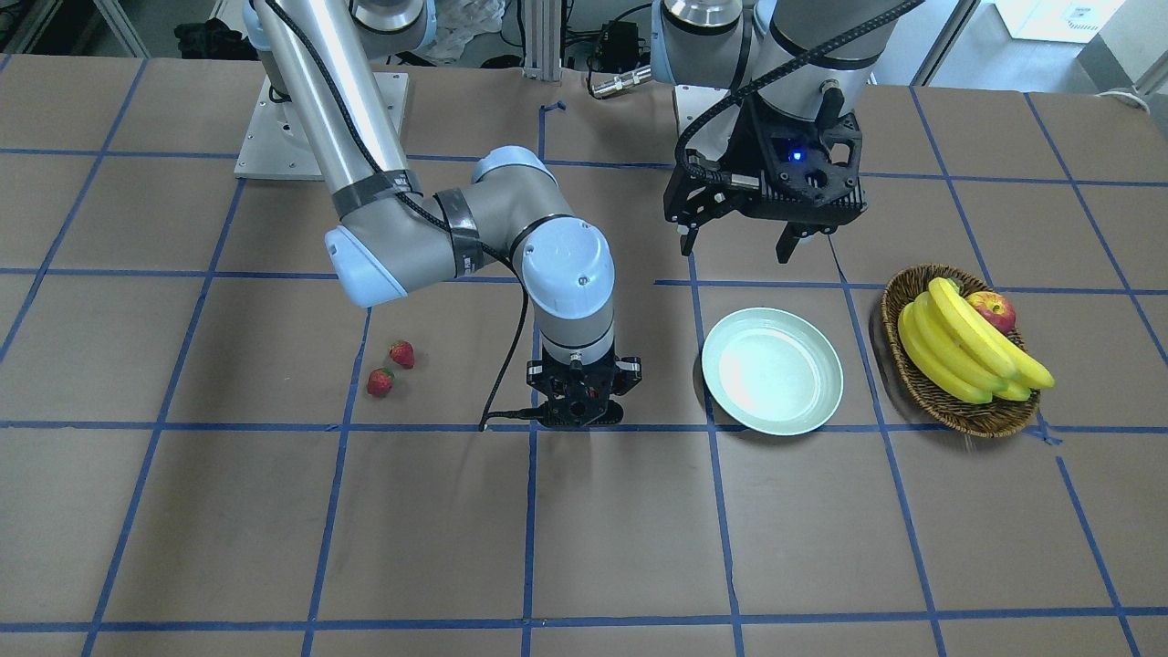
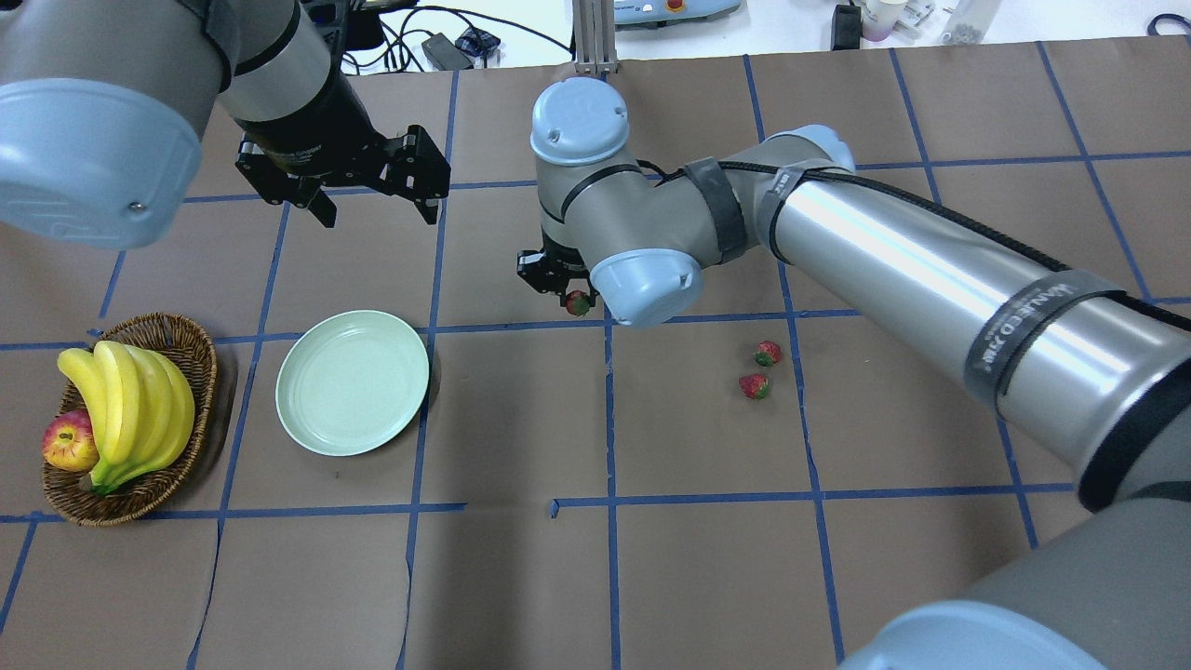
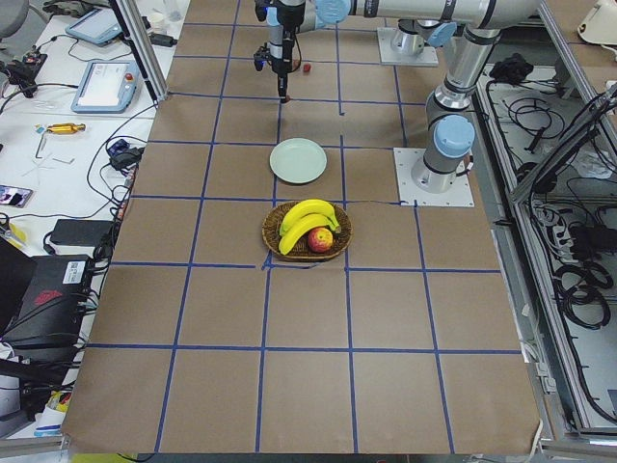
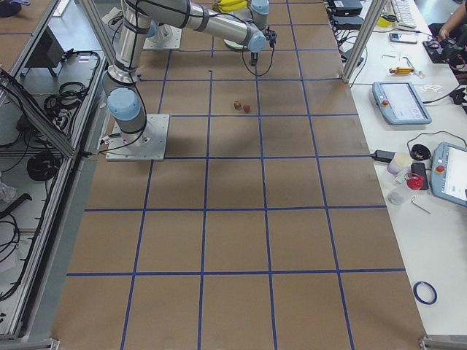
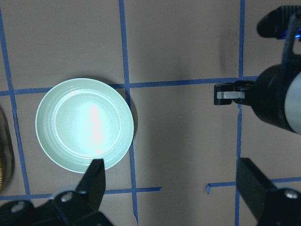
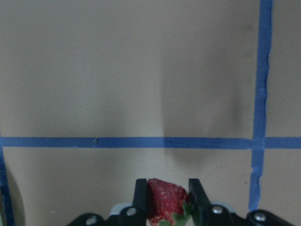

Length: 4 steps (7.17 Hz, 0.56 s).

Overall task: Collect all strawberries into plate
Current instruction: 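Carry the strawberry toward the plate and release it on the table, then move the right gripper back over the two remaining strawberries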

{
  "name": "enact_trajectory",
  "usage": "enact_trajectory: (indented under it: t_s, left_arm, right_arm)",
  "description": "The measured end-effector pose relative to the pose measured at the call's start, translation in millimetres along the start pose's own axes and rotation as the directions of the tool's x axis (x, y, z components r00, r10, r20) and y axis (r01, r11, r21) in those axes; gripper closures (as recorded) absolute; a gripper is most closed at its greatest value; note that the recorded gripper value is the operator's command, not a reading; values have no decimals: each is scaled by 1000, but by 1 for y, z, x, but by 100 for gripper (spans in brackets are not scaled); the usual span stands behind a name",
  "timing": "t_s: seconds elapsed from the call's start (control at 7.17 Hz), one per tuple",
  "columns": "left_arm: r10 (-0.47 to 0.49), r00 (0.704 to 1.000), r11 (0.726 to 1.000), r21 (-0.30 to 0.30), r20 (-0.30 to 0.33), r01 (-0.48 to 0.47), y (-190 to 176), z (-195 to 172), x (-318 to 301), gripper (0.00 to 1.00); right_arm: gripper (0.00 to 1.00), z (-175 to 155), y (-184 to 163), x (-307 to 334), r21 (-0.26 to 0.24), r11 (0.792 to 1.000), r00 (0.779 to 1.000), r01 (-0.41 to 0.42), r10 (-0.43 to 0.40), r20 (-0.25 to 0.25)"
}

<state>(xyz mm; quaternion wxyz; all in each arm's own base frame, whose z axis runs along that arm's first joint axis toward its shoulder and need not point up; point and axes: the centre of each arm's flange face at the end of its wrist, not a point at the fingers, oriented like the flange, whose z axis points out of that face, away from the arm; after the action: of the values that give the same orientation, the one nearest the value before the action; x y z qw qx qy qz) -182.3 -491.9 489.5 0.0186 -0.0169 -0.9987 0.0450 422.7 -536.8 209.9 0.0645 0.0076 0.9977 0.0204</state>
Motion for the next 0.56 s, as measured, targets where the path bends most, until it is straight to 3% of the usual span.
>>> enact_trajectory:
  t_s: [0.14, 0.28, 0.56]
  left_arm:
    - [0, 1000, 1000, 1, 1, 0, 1, 0, 0, 0]
    - [0, 1000, 1000, 1, 1, 0, 2, -1, 0, 0]
    - [0, 1000, 1000, 2, 2, 0, 3, -2, 0, 0]
  right_arm:
    - [35, 9, 1, 0, -20, 1000, 1000, -2, 2, 6]
    - [0, 14, 3, 0, -33, 999, 1000, -4, 4, 6]
    - [0, 0, 12, 1, -28, 1000, 1000, -7, 7, 6]
